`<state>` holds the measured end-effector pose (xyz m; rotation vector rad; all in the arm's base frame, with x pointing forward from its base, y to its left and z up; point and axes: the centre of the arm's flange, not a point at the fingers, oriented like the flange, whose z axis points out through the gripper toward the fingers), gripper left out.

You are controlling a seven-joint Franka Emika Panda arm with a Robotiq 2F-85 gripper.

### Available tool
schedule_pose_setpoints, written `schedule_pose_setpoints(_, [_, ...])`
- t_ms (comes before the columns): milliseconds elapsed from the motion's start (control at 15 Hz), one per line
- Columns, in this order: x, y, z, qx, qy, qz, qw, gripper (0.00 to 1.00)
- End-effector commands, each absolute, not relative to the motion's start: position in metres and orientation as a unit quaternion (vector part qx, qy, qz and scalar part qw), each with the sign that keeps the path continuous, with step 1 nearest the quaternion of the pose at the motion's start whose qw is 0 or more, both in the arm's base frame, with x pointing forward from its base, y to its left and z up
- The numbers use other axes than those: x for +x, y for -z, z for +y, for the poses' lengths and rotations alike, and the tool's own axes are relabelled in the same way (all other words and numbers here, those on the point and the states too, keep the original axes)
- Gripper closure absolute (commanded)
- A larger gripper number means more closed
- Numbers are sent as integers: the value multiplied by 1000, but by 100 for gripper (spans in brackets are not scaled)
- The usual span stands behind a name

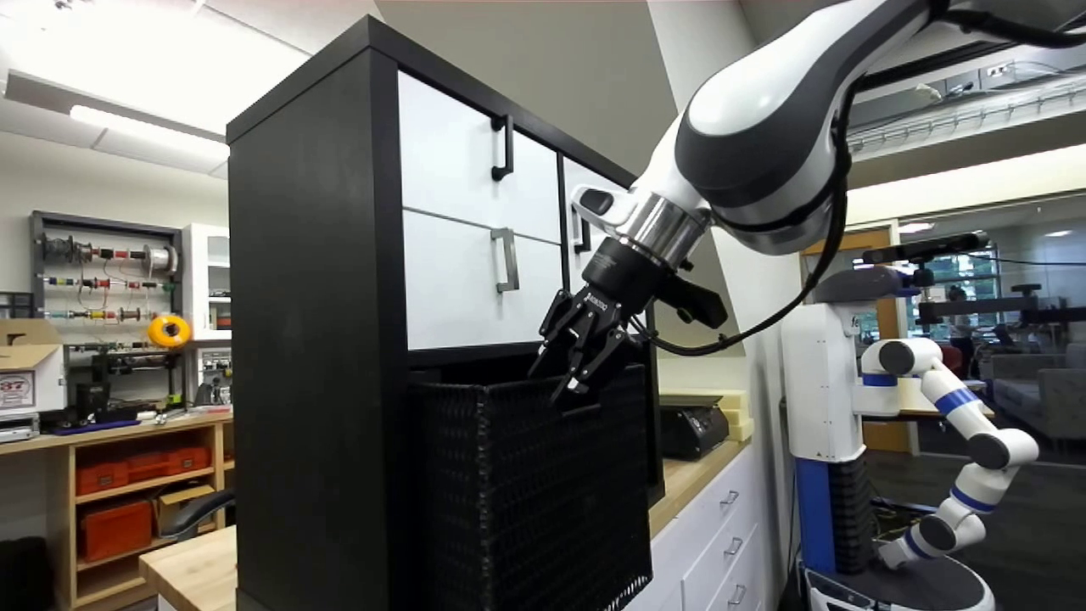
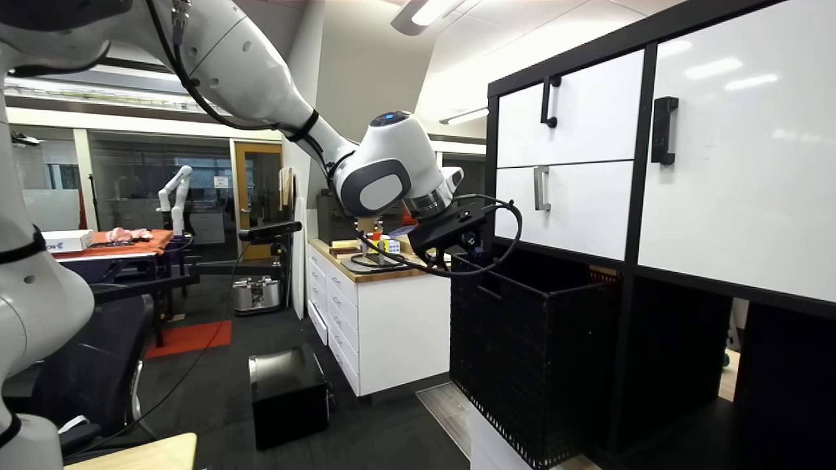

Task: Pull out the black bin from underneath cabinet

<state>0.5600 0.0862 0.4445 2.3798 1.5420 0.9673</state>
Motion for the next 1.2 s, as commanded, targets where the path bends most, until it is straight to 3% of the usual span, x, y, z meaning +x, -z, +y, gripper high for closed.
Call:
schedule_pose_setpoints(0, [545,-463,73,829,-281,476,84,10])
schedule_pose_setpoints(200, [554,-472,52,874,-232,419,80,0])
schedule_pose_setpoints(1133, [548,-490,-3,989,-106,97,17,0])
